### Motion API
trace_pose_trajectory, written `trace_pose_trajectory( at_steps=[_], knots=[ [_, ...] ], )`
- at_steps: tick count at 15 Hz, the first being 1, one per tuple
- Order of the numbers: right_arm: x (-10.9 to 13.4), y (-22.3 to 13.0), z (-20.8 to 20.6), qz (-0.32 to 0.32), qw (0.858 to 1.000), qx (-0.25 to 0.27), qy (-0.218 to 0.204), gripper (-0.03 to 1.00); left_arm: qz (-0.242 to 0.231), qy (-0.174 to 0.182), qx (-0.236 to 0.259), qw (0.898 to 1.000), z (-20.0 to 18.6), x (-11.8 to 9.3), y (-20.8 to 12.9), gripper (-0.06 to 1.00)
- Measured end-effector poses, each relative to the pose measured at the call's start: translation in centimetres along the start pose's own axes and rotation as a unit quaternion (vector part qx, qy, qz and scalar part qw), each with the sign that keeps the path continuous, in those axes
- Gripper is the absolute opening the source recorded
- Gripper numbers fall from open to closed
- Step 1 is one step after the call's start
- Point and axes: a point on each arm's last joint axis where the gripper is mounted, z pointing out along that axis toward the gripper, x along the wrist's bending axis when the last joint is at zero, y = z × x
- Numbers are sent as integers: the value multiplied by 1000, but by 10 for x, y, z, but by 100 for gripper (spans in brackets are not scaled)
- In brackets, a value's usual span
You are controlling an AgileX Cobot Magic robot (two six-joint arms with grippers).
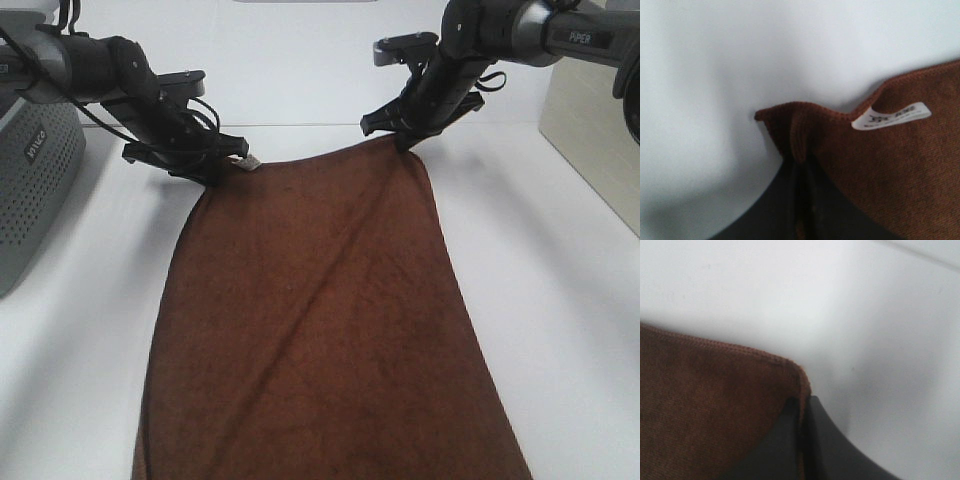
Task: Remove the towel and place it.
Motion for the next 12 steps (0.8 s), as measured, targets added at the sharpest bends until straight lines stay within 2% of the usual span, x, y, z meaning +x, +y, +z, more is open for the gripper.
trace_pose_trajectory(
  at_steps=[2,4,5,6,12],
  knots=[
    [-4,13,-6,-17,999,-43,-20,1,8,7,-48,999,1,1,10,0],
    [-4,15,-7,-18,998,-57,-23,1,19,11,-94,995,-6,0,24,0],
    [-4,15,-7,-18,998,-57,-23,1,19,11,-94,995,-6,0,24,0],
    [-4,19,-7,-19,996,-79,-26,1,27,15,-138,990,-11,-1,36,0],
    [-6,32,-10,-22,988,-151,-35,1,39,22,-216,975,-16,-1,49,0]
  ],
)
